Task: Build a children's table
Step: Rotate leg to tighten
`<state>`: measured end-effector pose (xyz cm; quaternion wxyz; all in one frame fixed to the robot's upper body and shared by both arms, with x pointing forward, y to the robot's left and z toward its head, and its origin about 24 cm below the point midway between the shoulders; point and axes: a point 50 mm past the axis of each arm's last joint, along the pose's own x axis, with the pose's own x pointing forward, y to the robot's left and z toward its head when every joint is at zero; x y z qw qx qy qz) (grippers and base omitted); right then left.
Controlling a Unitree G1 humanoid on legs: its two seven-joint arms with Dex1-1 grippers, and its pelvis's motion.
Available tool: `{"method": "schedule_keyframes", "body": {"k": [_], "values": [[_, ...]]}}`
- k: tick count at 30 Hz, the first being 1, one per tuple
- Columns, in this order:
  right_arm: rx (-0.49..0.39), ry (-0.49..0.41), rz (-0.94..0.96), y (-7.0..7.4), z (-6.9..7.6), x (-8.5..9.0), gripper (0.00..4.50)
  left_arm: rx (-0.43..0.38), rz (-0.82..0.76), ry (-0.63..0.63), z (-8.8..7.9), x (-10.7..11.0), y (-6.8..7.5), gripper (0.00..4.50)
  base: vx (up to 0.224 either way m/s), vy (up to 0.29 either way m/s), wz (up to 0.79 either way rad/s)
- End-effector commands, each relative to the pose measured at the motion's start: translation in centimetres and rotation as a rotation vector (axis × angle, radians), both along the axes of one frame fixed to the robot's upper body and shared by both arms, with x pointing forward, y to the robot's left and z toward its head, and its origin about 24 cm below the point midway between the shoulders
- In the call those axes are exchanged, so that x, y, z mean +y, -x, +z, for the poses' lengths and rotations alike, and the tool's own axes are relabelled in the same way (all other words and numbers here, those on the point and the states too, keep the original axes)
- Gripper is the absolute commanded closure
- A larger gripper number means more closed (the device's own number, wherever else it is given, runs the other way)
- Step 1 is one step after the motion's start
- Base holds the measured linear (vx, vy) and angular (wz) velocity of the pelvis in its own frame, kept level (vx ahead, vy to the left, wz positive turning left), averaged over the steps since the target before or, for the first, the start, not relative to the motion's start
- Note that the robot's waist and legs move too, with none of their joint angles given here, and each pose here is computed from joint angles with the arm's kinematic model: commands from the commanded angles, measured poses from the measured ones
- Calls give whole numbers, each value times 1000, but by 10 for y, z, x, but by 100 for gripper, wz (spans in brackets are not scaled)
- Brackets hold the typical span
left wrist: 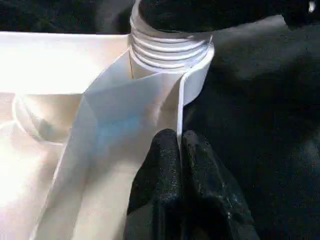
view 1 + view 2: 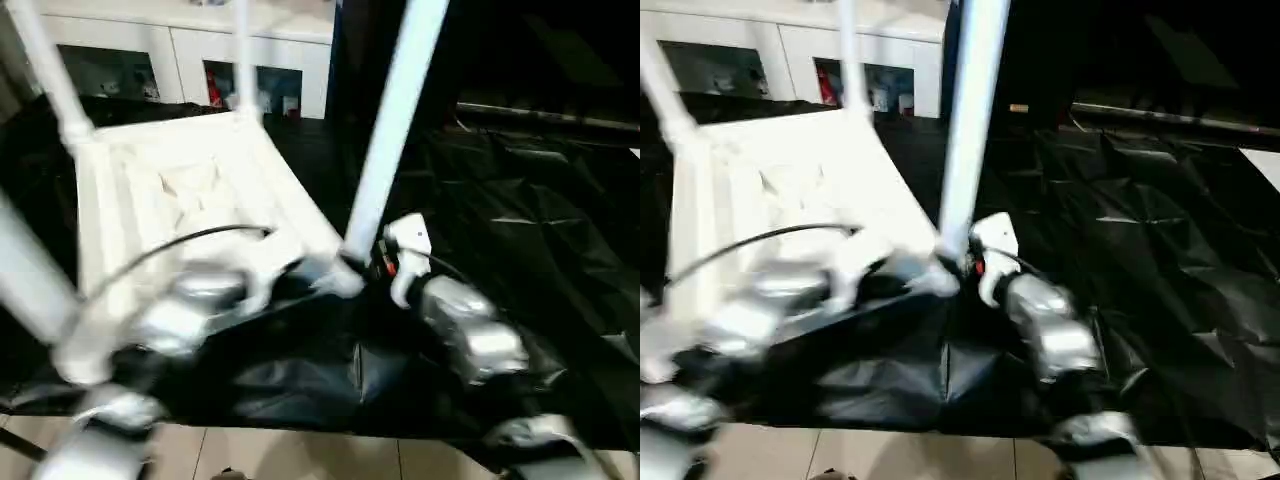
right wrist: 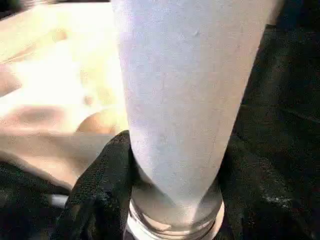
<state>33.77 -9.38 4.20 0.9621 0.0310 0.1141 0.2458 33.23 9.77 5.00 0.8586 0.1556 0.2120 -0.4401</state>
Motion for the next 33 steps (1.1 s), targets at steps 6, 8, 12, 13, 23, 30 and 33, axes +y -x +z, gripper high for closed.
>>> {"method": "schedule_keyframes", "body": {"k": [6,8,12,13,23,30,33], "values": [[93,1,49,8,-19,23,210,1,0,-3,-6,-23,0,450,0,0,0],[72,-2,70,8,-16,22,176,11,-11,-6,-7,-20,2,450,0,0,0],[6,-16,195,4,1,9,150,51,-58,-36,-11,-2,7,450,0,0,0],[6,-16,195,4,1,9,140,51,-58,-36,-11,-2,7,450,0,0,0],[-4,201,705,30,22,-45,118,126,-333,-33,1,36,27,450,0,0,0],[2,253,720,30,15,-42,118,168,-457,-28,10,46,40,450,0,0,0],[3,244,722,30,15,-40,118,163,-456,-32,10,47,40,450,0,0,0]]}}
